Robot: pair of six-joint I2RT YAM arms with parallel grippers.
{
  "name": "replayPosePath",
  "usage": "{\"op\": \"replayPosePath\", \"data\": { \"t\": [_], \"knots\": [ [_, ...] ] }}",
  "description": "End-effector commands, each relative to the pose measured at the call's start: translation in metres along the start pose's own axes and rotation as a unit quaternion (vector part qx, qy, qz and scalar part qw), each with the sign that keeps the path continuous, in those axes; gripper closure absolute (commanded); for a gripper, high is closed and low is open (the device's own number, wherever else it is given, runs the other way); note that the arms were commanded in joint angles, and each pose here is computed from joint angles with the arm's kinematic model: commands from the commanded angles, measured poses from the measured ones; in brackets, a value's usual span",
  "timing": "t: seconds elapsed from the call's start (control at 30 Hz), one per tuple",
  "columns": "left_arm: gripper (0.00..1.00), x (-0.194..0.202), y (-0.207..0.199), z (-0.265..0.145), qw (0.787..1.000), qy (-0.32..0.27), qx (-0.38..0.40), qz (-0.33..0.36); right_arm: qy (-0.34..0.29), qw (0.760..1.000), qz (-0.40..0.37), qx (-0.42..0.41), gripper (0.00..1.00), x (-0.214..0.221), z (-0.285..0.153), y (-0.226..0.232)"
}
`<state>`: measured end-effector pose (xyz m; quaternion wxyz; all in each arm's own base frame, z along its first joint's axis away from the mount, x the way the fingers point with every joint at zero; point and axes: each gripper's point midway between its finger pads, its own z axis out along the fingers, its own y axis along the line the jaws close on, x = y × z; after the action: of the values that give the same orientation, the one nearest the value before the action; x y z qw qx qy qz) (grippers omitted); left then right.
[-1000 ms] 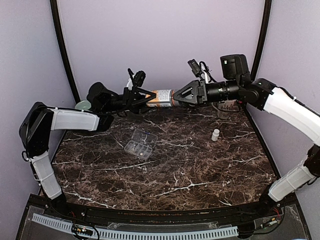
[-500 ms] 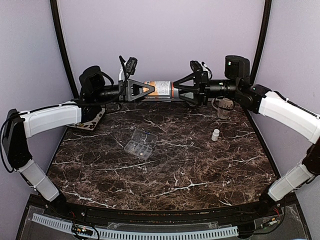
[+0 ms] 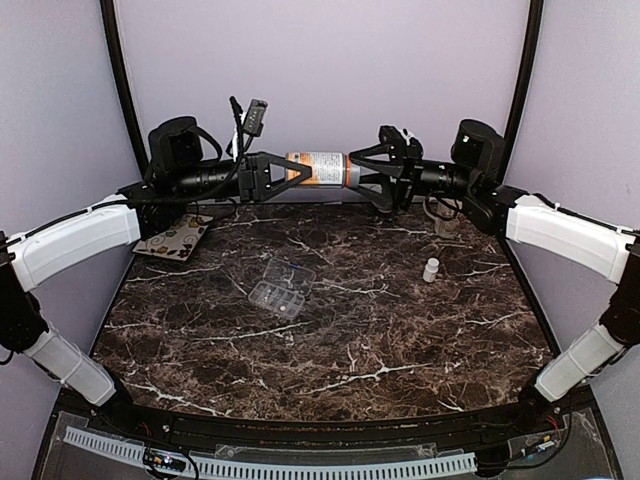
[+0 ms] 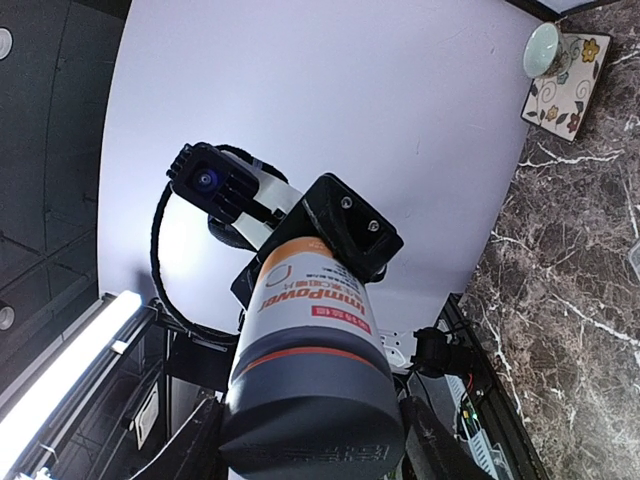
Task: Sort the pills into containers
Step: Screw the lid of the pill bottle onto the pill bottle.
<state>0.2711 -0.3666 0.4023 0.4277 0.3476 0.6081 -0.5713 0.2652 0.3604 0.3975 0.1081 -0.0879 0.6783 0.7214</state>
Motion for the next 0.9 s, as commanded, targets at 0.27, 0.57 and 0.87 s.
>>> {"op": "replayPosePath", "data": {
  "t": [0.27,0.57,0.87],
  "knots": [
    [1.00,0.021,-0.039,0.021,0.998,0.003,0.061,0.003,0.023,0.999,0.024,0.026,0.48,0.020,0.019,-0.022],
    [1.00,0.011,-0.013,-0.003,0.997,-0.047,0.043,-0.051,0.004,0.999,0.004,0.035,0.41,0.017,0.008,-0.019],
    [1.00,0.018,0.009,-0.013,0.992,-0.061,0.042,-0.107,-0.018,0.998,-0.025,0.051,0.38,0.011,-0.002,-0.013]
  ]
}}
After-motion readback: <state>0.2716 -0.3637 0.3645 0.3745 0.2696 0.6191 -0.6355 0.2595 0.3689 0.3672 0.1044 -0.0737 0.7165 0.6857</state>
